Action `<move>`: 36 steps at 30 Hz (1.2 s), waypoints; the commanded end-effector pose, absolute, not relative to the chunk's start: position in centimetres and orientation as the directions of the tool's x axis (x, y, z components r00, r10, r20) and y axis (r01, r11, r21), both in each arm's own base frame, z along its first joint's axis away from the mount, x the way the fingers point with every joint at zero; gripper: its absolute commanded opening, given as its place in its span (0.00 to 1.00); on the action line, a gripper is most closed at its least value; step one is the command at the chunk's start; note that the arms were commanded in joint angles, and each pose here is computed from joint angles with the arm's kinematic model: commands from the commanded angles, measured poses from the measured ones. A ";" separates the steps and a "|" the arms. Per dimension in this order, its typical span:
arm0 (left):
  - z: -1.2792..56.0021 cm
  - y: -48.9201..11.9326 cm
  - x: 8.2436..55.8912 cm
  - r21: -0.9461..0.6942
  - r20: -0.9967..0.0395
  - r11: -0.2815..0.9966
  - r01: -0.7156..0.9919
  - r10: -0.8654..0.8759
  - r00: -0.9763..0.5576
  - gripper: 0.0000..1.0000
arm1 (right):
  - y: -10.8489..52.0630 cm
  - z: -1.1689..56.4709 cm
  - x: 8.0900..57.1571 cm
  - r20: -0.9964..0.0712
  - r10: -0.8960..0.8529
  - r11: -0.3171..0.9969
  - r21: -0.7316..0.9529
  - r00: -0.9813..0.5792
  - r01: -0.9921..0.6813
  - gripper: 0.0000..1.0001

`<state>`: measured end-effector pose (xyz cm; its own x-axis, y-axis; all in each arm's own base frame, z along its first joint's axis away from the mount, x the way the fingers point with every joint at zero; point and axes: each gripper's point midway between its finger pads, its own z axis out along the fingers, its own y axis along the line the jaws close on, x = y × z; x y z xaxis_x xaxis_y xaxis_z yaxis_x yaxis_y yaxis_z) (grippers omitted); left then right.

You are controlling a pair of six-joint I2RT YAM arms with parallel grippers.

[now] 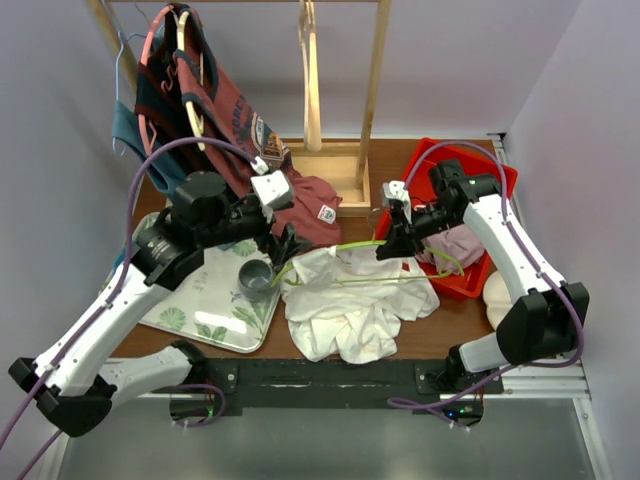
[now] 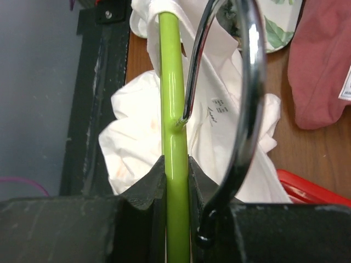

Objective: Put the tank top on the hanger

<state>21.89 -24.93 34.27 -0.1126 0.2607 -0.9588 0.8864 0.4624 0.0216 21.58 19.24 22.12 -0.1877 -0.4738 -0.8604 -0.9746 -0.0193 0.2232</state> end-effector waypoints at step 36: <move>23.5 -29.3 15.6 -0.250 -0.873 0.340 0.907 0.326 -0.363 0.00 | 17.4 28.2 22.9 -0.854 -0.485 0.217 0.092 -0.189 -0.972 0.84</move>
